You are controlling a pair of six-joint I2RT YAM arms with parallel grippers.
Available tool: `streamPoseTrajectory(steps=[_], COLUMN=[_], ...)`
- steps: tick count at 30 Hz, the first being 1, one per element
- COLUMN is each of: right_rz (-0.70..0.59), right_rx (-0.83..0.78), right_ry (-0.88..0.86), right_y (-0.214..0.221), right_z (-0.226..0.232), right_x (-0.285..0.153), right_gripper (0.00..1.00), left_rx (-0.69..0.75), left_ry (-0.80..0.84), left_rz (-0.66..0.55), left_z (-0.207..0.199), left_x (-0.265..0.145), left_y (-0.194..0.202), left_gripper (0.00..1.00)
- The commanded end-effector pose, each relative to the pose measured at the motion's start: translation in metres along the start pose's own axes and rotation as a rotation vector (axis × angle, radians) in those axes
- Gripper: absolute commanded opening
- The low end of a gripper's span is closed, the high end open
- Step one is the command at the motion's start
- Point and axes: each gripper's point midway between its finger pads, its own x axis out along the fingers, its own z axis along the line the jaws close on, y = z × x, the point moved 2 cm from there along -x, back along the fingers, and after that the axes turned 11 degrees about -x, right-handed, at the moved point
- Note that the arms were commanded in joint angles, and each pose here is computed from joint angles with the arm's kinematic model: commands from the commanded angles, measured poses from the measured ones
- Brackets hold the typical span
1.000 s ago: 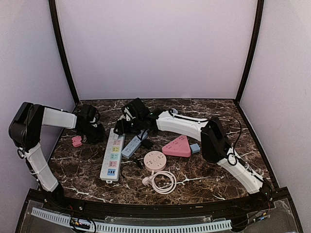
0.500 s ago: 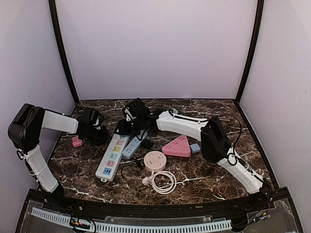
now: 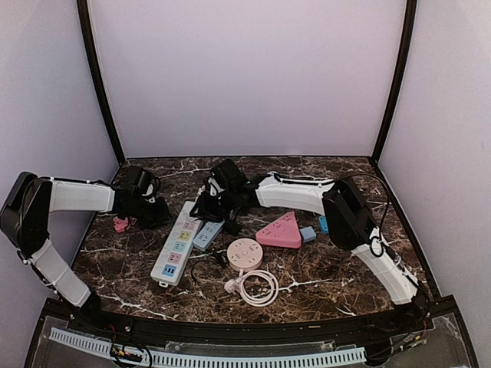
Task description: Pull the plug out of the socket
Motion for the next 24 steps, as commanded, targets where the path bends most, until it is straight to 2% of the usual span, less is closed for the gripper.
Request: streamPoseTrajectory(steps=[1, 8, 14, 24], right_rz=[-0.05, -0.033, -0.01, 0.009], right_rx=[0.04, 0.081, 0.123, 0.195], right_ry=[-0.059, -0.127, -0.173, -0.272], right_y=[-0.021, -0.023, -0.018, -0.012], right_z=[0.006, 0.004, 0.003, 0.003], right_x=[-0.016, -0.009, -0.003, 0.002], right_gripper=[0.38, 0.37, 0.31, 0.21], left_rx=[0.042, 0.044, 0.037, 0.008], left_ry=[0.058, 0.162, 0.216, 0.155], left_rz=[0.023, 0.108, 0.149, 0.175], left_z=[-0.019, -0.037, -0.042, -0.022], left_x=[-0.018, -0.009, 0.003, 0.017], left_y=[0.001, 0.01, 0.016, 0.025], left_gripper=[0.25, 0.24, 0.22, 0.18])
